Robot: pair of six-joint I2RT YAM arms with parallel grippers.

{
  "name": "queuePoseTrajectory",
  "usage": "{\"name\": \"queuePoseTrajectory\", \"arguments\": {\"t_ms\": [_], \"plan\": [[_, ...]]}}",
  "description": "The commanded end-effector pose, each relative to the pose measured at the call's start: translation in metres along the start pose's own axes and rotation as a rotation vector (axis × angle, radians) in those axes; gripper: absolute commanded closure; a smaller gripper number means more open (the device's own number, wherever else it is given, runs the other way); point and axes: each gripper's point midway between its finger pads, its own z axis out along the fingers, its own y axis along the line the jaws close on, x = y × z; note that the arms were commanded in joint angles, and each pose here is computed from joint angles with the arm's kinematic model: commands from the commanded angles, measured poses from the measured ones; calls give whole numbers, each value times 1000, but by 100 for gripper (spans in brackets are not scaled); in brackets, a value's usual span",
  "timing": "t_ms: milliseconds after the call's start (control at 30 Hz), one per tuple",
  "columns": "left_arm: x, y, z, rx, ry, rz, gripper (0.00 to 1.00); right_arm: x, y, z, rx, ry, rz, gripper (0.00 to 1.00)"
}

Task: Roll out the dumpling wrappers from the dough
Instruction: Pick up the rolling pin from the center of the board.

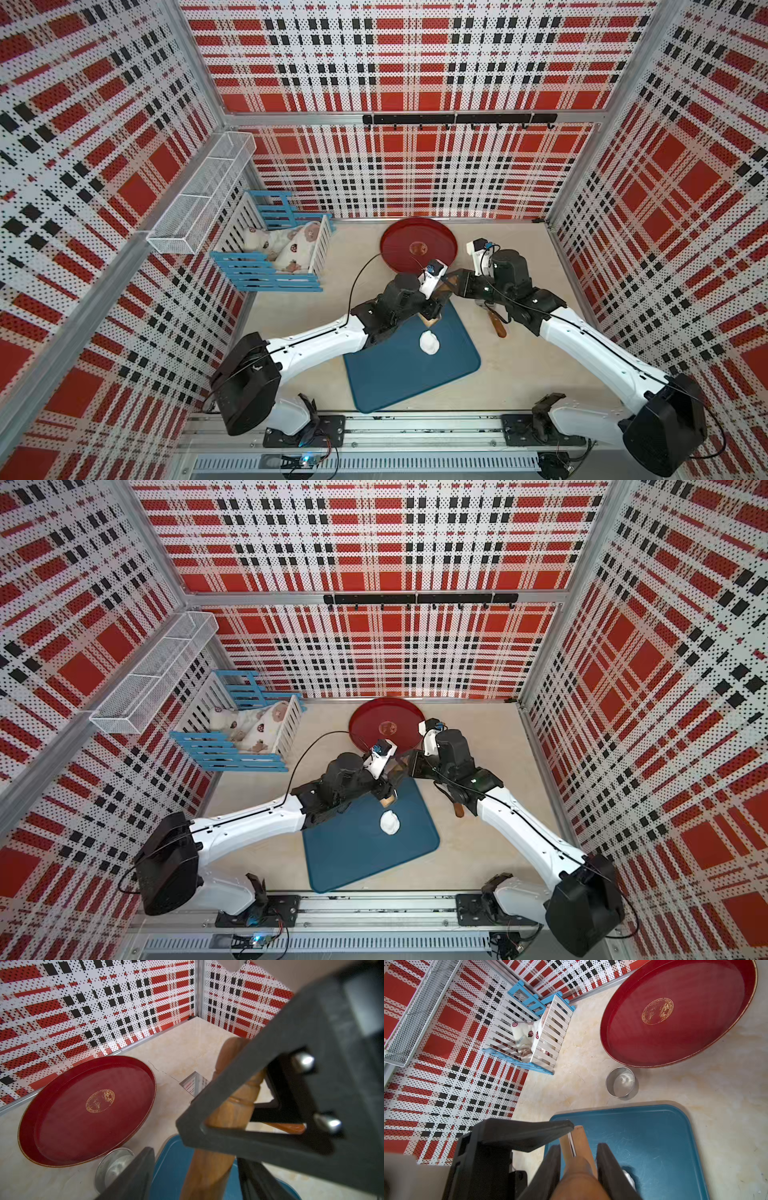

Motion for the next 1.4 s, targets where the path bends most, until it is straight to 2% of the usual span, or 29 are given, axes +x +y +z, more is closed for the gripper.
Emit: {"name": "queuePoseTrajectory", "arguments": {"t_ms": [0,167,333,500,533,667,700,733,867,967,1133,1367], "plan": [[6,-8,3,18,29,19,38,-11,10,-6,-32,-43,-5,100],[14,-7,3,12,51,19,44,-12,12,-8,-38,-46,-7,100],[17,-7,4,13,60,19,68,-12,13,-10,-33,-46,-19,100],[17,-8,3,17,61,24,82,-12,13,-13,-25,-46,-41,99],[16,-8,3,18,59,26,83,-12,13,-13,-23,-45,-45,95],[13,-8,0,18,51,30,95,-12,10,-19,1,-51,-57,56],[12,-7,-1,14,47,30,98,-12,7,-21,23,-54,-58,48],[11,-6,-3,11,44,30,100,-12,4,-23,37,-55,-60,45],[6,-2,-11,-8,25,47,100,-10,-6,-34,72,-51,-95,39],[0,-2,-18,-9,6,71,100,-7,-3,-43,69,-38,-161,39],[-5,-10,-27,32,-12,130,100,2,18,-51,-33,8,-241,39],[-8,-24,-32,85,-21,191,100,4,40,-55,-153,14,-238,43]]}}
